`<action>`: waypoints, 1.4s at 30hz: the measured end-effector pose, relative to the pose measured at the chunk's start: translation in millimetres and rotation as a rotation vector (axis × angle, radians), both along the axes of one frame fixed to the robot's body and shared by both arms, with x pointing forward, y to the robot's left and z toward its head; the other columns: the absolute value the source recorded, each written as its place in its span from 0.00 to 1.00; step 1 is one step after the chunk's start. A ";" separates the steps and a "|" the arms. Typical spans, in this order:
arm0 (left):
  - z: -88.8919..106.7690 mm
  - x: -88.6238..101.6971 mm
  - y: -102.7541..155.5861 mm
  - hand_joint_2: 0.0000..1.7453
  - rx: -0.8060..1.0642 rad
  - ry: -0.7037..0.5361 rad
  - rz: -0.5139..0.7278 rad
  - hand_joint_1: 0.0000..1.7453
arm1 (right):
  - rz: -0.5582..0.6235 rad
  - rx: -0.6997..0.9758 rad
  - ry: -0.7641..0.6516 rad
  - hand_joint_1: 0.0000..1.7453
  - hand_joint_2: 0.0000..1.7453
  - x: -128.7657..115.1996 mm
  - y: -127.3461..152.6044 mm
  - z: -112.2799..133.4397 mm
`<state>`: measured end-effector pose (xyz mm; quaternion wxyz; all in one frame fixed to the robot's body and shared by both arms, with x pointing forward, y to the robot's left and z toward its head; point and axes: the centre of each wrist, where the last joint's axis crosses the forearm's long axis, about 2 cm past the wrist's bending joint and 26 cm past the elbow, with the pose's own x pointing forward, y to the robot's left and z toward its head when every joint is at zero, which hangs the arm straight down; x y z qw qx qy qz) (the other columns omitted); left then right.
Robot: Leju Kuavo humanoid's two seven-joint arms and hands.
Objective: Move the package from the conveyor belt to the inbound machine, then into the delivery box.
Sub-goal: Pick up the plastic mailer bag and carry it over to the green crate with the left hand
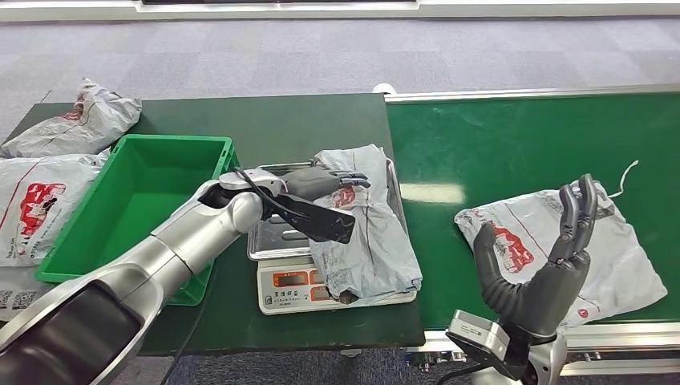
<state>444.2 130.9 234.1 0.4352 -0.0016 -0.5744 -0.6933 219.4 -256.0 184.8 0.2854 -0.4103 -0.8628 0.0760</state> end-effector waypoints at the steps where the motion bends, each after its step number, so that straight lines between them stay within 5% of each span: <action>1: -6.4 -2.4 -1.7 1.00 -0.007 0.020 -0.005 0.00 | -0.002 0.002 0.005 0.00 1.00 -1.1 -0.6 -1.2; 9: -43.1 -22.4 -14.6 1.00 -0.022 0.132 -0.024 0.00 | 0.004 0.016 0.027 0.00 1.00 -2.6 -1.5 -4.1; 16: -54.7 -29.1 -19.0 1.00 -0.019 0.162 -0.027 0.00 | 0.003 0.019 0.030 0.00 1.00 -3.2 -0.6 -5.0; 20: -64.8 -34.4 -20.7 1.00 -0.018 0.149 -0.022 1.00 | -0.001 0.014 0.035 0.00 1.00 -4.9 -0.1 -6.3; 42: -62.5 -25.8 2.3 1.00 0.001 -0.030 0.054 1.00 | 0.008 0.036 0.030 0.00 1.00 -4.8 -0.5 -7.9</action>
